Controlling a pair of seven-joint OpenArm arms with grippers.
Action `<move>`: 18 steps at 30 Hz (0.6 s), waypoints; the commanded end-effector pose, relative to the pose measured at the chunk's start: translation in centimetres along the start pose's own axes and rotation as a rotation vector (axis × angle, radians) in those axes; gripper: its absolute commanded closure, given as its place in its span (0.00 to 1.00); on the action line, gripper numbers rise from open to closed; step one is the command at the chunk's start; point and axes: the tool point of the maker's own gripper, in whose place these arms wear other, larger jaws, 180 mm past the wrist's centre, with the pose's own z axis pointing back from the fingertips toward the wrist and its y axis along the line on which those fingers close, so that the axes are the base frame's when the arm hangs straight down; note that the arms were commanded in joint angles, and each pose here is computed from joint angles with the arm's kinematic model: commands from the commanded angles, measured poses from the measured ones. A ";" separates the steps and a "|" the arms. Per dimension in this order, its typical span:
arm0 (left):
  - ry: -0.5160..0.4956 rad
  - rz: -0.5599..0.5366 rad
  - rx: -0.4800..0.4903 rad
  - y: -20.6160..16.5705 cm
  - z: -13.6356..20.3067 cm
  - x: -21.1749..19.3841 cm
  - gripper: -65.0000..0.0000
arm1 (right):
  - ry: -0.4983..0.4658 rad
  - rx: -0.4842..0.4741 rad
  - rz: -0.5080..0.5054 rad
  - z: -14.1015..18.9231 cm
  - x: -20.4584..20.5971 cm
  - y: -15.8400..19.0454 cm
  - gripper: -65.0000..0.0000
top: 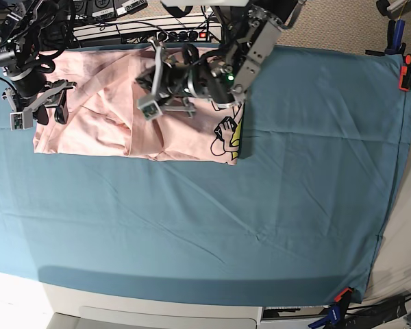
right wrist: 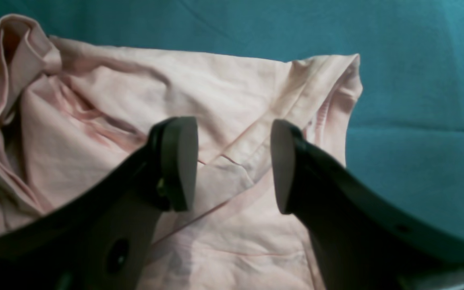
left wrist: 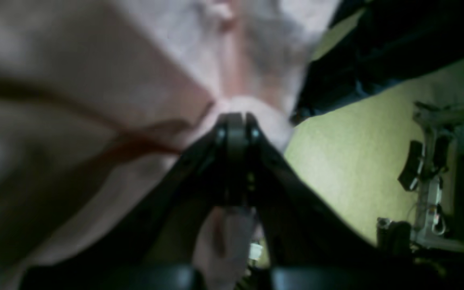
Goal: Fold the T-shirt properly
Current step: 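Fold the strip end toward the right gripper with the left gripper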
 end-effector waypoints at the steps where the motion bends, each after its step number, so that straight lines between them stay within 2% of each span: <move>1: -0.066 -0.034 -0.022 -0.6 0.2 2.3 1.00 | -0.049 -0.005 0.019 0.4 1.4 -0.3 0.55; 3: -0.059 -0.062 -0.002 0.0 0.4 2.6 1.00 | -0.049 -0.005 0.019 0.4 1.4 -0.3 0.55; 5: -0.044 -0.080 0.079 1.8 1.2 3.2 1.00 | -0.048 -0.005 0.019 0.4 1.4 -0.3 0.55; 8: -0.095 -0.046 0.230 5.4 3.3 5.0 1.00 | -0.048 -0.005 0.019 0.4 1.4 -0.3 0.55; 10: -0.121 -0.012 0.287 7.2 4.6 5.4 1.00 | -0.048 -0.005 0.019 0.4 1.4 -0.3 0.55; 14: -0.128 0.044 0.345 9.4 6.2 4.5 1.00 | -0.049 -0.005 0.019 0.4 1.4 -0.3 0.55; 18: -0.133 0.056 0.365 10.0 6.2 3.4 1.00 | -0.053 -0.005 0.018 0.4 1.5 -0.2 0.55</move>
